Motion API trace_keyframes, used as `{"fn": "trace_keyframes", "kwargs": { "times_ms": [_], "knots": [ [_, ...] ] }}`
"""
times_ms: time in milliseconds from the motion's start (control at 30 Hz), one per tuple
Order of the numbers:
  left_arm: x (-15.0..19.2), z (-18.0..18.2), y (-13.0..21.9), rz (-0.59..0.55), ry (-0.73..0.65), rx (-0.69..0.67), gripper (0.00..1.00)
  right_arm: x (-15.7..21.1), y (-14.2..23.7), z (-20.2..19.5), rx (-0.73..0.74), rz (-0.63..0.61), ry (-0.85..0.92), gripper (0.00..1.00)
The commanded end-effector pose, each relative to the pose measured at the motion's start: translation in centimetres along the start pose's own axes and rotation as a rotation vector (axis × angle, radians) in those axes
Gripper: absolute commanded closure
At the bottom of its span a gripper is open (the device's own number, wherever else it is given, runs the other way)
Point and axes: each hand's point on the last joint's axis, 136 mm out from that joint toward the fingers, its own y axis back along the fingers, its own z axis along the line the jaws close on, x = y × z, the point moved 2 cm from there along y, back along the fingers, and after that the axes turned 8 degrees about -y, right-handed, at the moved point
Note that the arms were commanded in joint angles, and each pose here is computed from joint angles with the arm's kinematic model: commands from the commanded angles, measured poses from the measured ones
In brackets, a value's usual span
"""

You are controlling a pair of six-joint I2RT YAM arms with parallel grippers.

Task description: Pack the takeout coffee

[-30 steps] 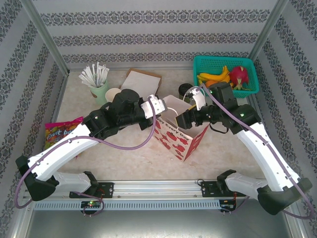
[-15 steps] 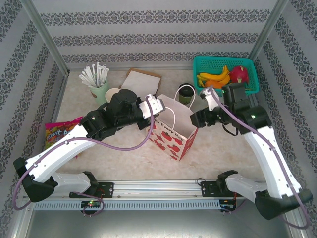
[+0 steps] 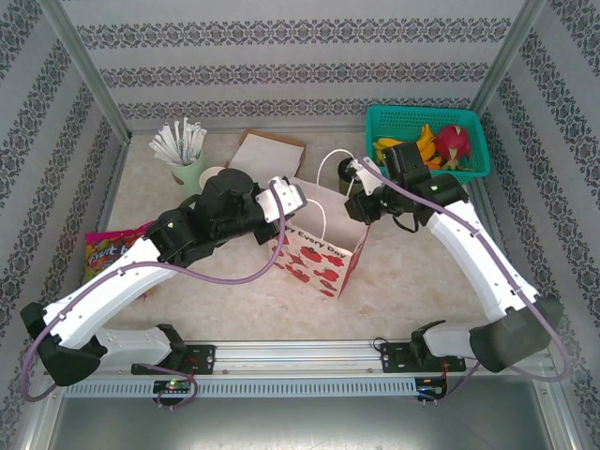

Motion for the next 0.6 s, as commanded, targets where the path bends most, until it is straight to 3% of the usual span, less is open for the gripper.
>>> {"fn": "trace_keyframes", "kwargs": {
  "times_ms": [0,267,567],
  "knots": [
    [1.4,1.1,1.3,0.036,0.013,-0.063,0.98,-2.8,0.1,0.0,0.038,-0.079,0.020,0.82],
    [3.8,2.4,2.6,0.033,0.111,-0.079,0.97,-2.9,-0.4,0.4,0.067,-0.079,-0.040,0.87],
    [4.4,2.3,0.6,0.046,0.110,-0.032,0.95,-0.4,2.0,0.5,0.172,-0.125,-0.183,0.90]
  ]
}}
